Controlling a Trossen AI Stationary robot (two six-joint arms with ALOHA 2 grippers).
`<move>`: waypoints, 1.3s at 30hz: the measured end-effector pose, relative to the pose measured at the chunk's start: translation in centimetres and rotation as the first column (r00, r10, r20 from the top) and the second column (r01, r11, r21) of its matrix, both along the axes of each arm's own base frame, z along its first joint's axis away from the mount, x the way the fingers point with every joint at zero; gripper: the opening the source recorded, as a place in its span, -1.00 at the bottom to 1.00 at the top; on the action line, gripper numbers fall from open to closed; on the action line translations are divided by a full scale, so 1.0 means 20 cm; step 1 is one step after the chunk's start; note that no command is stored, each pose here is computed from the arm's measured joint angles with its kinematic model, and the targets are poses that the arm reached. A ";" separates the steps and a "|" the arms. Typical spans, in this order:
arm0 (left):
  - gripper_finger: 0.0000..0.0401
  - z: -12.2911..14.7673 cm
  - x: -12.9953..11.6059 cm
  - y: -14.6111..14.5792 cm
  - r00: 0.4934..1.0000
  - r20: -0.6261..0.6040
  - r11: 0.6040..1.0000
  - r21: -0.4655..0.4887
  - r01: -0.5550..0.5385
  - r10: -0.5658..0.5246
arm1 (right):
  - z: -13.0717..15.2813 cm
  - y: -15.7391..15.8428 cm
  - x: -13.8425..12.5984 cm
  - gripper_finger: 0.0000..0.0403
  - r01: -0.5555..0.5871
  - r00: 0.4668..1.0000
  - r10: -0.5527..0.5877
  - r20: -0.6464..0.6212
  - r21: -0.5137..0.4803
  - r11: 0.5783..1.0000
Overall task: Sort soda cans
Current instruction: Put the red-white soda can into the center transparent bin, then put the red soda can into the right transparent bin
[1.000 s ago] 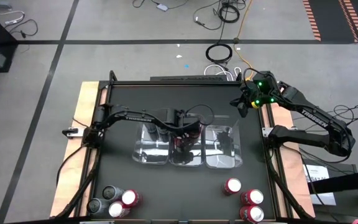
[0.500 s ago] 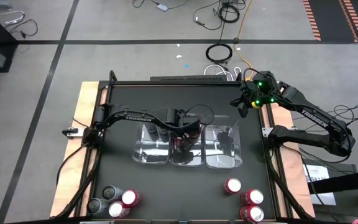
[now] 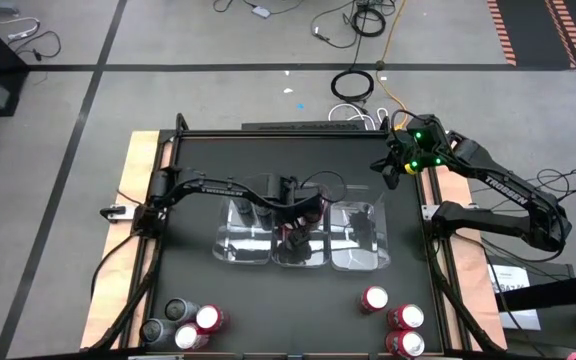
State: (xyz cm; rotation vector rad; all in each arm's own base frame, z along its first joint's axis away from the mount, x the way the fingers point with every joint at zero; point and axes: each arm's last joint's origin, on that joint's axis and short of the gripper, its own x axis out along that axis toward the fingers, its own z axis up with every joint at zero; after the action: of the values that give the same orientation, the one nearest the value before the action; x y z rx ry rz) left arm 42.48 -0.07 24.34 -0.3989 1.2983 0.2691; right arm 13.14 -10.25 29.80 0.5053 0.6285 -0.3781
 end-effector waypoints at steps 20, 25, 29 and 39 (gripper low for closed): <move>0.90 0.12 -0.07 0.11 0.983 -0.006 0.983 0.028 -0.183 0.183 | -0.01 0.00 0.00 -0.82 -0.001 1.000 0.001 -0.010 0.014 1.000; 0.90 0.21 -0.11 0.11 0.977 0.042 0.976 0.039 -0.212 0.210 | -0.01 0.00 0.00 -0.82 -0.002 1.000 0.002 -0.012 0.014 1.000; 0.90 0.29 -0.14 0.11 0.969 0.091 0.972 0.029 -0.232 0.229 | -0.01 0.00 0.00 -0.82 -0.005 1.000 0.005 -0.013 0.012 1.000; 0.90 0.63 -0.37 0.15 0.931 0.279 0.966 0.034 -0.257 0.237 | -0.01 0.00 0.00 -0.82 0.007 1.000 -0.007 -0.010 0.024 1.000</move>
State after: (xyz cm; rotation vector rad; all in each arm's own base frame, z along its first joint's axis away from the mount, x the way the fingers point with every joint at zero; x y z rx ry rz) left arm 35.00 2.94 36.93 -0.5220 0.9644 0.4549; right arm 13.04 -10.15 29.68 0.5291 0.6420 -0.3804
